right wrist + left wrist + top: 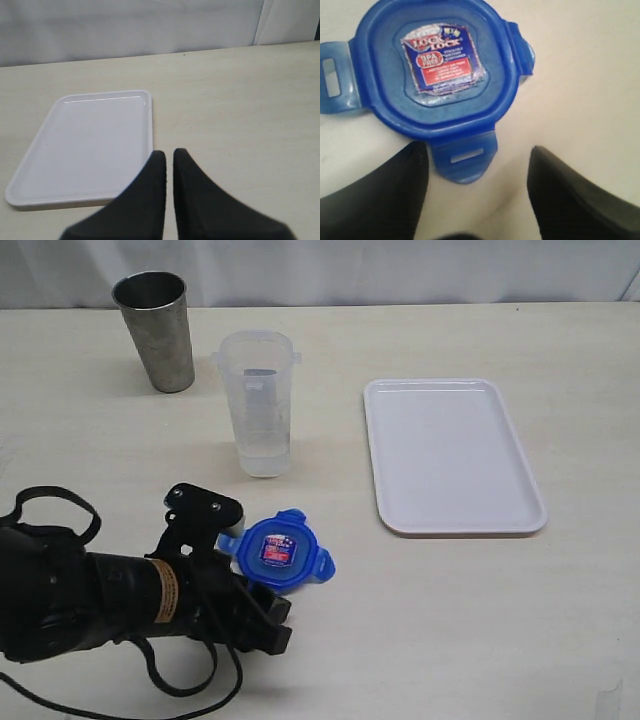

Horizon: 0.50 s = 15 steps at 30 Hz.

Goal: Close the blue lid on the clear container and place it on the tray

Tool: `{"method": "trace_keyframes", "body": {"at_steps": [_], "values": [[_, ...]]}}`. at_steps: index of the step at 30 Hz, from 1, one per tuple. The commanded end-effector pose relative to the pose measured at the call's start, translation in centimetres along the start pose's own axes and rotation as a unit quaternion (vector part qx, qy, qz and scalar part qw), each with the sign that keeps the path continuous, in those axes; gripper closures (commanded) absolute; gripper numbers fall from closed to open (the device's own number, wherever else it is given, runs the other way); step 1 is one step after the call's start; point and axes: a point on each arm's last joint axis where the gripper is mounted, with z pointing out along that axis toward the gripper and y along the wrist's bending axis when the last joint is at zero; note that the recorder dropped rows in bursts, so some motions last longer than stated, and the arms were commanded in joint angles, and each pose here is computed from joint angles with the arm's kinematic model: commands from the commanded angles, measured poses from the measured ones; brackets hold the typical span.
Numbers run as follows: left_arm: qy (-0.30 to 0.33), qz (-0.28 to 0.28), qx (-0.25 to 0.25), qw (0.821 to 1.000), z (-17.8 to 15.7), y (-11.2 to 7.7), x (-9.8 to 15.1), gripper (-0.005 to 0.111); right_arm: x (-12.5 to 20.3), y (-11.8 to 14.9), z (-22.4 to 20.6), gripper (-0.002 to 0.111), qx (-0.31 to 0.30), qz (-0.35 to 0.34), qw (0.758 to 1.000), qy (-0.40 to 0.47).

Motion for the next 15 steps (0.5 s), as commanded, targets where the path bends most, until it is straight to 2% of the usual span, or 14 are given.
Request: {"method": "trace_keyframes", "body": {"at_steps": [1,5,14,15], "values": [[0.061,-0.004,-0.047,0.997,0.7,0.9,0.7,0.055,0.1,0.0,0.0,0.103,0.003,0.002,1.0,-0.002],[0.083,0.002,-0.067,0.994,0.7,1.0,0.5,0.062,0.1,0.0,0.0,0.103,0.003,0.002,1.0,-0.002],[0.091,0.039,-0.08,0.992,0.4,1.0,-0.4,0.106,0.1,0.0,0.0,0.103,0.003,0.002,1.0,-0.002],[0.09,0.042,-0.084,0.991,0.1,1.0,-0.8,0.107,0.1,0.0,0.0,0.103,0.003,0.002,1.0,-0.002]]}}
